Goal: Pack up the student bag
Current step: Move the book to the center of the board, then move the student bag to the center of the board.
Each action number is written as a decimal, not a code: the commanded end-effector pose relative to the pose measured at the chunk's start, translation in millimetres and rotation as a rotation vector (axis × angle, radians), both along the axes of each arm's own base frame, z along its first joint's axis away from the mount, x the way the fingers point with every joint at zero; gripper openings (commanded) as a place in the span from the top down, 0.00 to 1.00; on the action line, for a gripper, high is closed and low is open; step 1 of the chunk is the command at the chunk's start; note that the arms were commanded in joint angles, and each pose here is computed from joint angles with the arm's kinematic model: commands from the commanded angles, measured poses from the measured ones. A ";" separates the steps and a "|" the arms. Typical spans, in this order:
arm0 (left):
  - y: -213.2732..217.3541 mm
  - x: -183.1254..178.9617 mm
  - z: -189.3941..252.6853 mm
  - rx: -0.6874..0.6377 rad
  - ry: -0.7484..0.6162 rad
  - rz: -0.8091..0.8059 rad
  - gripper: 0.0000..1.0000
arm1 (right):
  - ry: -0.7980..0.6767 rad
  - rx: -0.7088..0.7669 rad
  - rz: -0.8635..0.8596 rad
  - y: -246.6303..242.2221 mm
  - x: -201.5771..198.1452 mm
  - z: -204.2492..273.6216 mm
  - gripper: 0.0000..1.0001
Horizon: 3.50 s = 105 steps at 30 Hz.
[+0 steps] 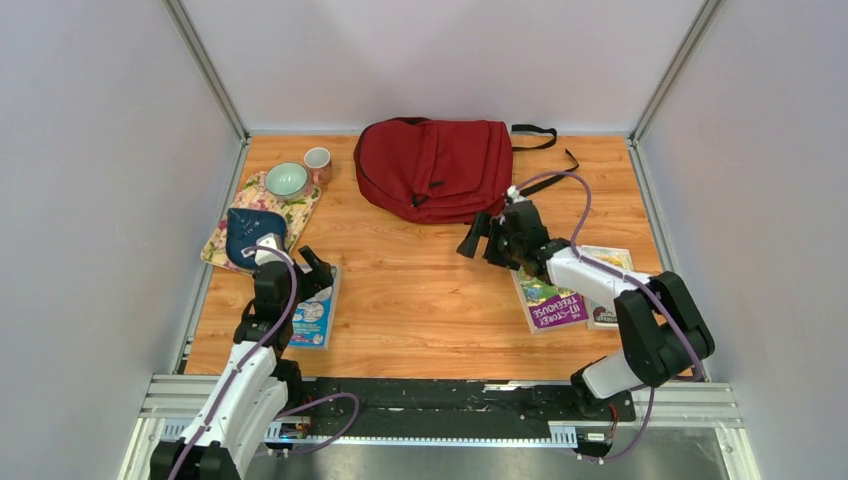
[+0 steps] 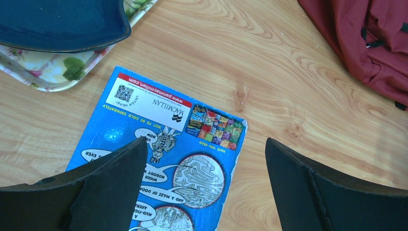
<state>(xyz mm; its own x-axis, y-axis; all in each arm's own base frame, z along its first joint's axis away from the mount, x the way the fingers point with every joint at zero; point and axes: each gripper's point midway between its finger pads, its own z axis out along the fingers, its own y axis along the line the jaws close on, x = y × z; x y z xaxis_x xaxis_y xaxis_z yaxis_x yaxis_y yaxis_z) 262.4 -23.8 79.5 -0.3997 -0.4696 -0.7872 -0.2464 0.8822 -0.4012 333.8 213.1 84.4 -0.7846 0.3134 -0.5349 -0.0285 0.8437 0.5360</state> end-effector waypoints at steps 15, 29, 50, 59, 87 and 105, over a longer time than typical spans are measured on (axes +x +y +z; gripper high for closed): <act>6.2 0.4 -2.3 0.033 -0.008 0.012 0.01 | 0.018 -0.165 -0.247 -87.3 14.0 -16.8 0.00; 3.7 6.4 11.1 0.027 -0.043 0.000 0.01 | 0.022 0.299 -0.348 -22.2 97.2 60.4 0.00; 5.4 3.4 17.1 0.021 -0.050 0.015 0.01 | 0.100 0.474 -0.672 36.3 115.0 -21.4 0.01; -1.0 5.1 27.6 -0.006 -0.072 -0.008 0.01 | 0.089 0.406 -0.730 38.5 133.4 -53.5 0.30; -48.8 70.6 224.2 -0.037 -0.245 -0.284 0.01 | -0.139 0.201 -0.094 14.9 22.2 179.3 1.00; -195.0 -34.5 114.7 -0.096 -0.017 -0.839 0.06 | 0.191 0.133 -0.137 -46.2 -131.0 -27.3 0.98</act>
